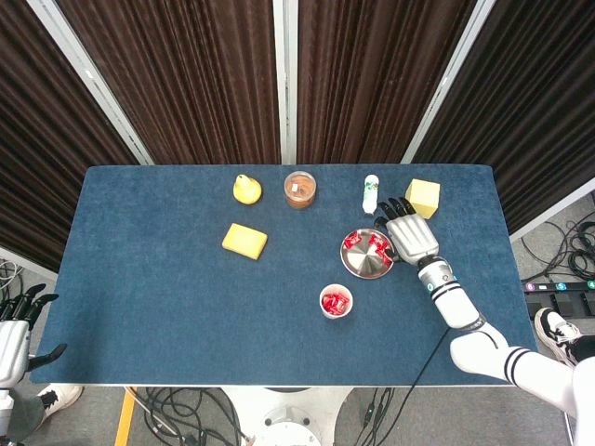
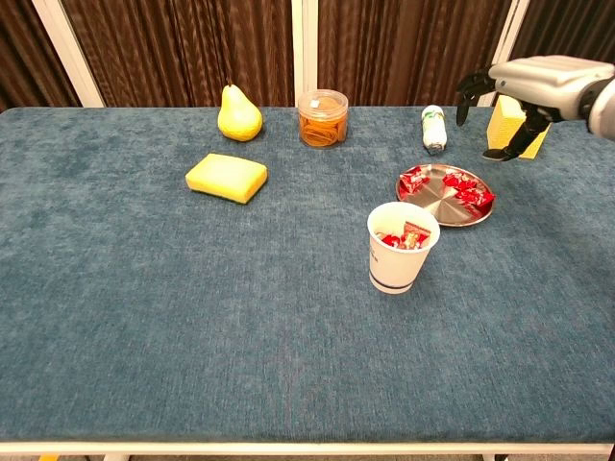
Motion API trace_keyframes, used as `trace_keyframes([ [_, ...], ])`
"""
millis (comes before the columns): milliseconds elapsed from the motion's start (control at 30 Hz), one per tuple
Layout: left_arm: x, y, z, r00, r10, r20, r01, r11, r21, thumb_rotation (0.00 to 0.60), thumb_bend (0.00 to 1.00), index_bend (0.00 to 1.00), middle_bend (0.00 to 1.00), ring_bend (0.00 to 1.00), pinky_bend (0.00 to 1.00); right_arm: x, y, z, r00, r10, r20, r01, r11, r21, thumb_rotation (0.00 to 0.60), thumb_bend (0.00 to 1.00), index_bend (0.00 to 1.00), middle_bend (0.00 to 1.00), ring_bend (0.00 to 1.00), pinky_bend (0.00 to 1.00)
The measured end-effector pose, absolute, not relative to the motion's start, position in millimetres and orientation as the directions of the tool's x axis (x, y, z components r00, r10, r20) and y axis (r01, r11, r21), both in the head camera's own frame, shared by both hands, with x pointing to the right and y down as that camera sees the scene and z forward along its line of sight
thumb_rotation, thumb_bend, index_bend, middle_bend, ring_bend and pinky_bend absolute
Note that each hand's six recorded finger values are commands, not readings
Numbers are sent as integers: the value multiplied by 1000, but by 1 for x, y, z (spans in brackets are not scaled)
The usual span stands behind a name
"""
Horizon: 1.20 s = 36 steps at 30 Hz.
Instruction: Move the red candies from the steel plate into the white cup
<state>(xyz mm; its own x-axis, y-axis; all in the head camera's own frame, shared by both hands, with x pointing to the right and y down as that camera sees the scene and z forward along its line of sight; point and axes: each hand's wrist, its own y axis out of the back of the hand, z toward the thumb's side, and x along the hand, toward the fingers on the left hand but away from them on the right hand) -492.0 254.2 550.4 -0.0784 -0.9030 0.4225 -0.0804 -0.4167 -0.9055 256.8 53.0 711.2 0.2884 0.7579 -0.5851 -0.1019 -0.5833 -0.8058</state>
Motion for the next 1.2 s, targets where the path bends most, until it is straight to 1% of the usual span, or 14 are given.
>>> trace_keyframes([
  [200, -493, 254, 549, -88, -902, 423, -80, -417, -906, 600, 90, 306, 236, 215, 219, 235, 43, 739, 281, 737, -615, -179, -589, -788, 600, 223, 328, 80, 0, 0],
  [367, -494, 256, 550, -94, -899, 428, -80, -422, -903, 600, 90, 306, 236, 214, 219, 212, 43, 760, 285, 715, -638, -237, -593, -770, 600, 225, 328, 81, 0, 0],
  [533, -497, 259, 549, -102, -897, 431, -79, -424, -902, 600, 89, 306, 236, 215, 219, 203, 46, 773, 273, 704, -655, -258, -603, -755, 600, 241, 331, 81, 0, 0],
  [1200, -498, 260, 550, -105, -896, 431, -79, -424, -902, 600, 90, 306, 236, 215, 219, 204, 57, 783, 278, 681, -678, -268, -623, -735, 600, 250, 353, 89, 0, 0],
])
